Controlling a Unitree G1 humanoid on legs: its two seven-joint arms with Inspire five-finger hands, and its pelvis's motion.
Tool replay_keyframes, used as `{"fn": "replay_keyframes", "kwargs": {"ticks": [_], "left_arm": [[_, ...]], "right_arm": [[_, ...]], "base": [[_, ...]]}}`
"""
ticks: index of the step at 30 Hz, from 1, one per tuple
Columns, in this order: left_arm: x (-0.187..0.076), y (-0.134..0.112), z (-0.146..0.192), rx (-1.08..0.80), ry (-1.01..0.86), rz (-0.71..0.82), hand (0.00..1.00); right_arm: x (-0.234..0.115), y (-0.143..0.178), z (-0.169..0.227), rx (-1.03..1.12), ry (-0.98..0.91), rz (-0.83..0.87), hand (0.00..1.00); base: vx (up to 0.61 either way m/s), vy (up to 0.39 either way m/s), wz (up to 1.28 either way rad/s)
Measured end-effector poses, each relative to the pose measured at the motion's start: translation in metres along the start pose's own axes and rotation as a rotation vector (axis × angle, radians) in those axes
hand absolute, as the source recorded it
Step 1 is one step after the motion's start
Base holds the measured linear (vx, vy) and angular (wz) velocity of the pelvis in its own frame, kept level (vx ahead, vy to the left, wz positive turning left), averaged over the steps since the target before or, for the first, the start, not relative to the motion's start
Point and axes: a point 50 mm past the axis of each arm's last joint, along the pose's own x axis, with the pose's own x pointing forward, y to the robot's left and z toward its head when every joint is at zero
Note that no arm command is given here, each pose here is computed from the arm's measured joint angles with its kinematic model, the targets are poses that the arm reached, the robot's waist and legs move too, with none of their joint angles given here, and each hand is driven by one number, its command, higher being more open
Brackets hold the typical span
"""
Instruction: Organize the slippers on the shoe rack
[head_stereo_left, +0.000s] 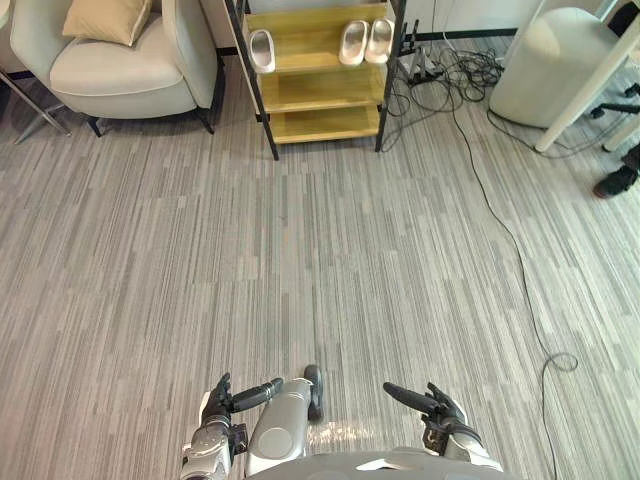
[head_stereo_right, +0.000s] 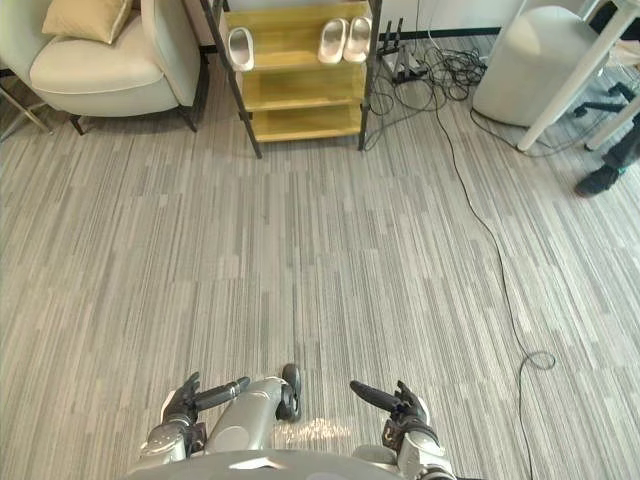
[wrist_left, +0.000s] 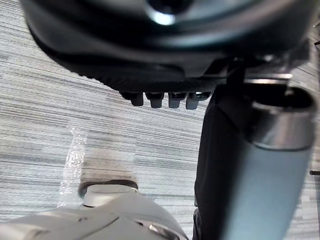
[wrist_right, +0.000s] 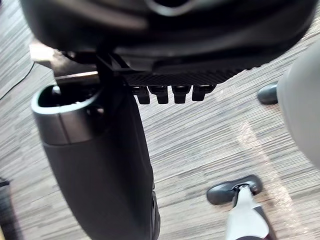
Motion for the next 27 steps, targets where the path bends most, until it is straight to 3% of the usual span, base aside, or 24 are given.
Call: {"fn": "replay_keyframes", "kwargs": {"ticks": [6,11,16,21,27], "left_arm": [[-0.002,-0.001,-0.01,0.062,0.039,-0.02,1.0],[-0.002,0.0,-0.008,0.059,0.031,-0.018,1.0],[-0.004,-0.016,-0.016,0.016,0.062,-0.043,1.0],[-0.002,-0.021,0.002,-0.105,-0.009,-0.029,1.0],[0.001,-0.04,0.025,-0.031,-0.102,-0.105,1.0]], "right_arm": [[0.001,0.005,0.016,-0.01,-0.079,0.034,1.0],[0.003,0.015,0.029,-0.007,-0.125,0.064,1.0],[0.004,-0.004,0.026,0.0,-0.09,0.002,1.0],[-0.001,-0.016,0.012,0.025,-0.068,-0.037,1.0],[0.0,-0.009,0.005,0.037,-0.026,-0.039,1.0]], "base": [[0.43,0.048,0.06],[0.4,-0.212,0.44],[0.41,-0.256,0.19],[0.38,-0.197,0.5],[0.38,0.065,-0.08]]}}
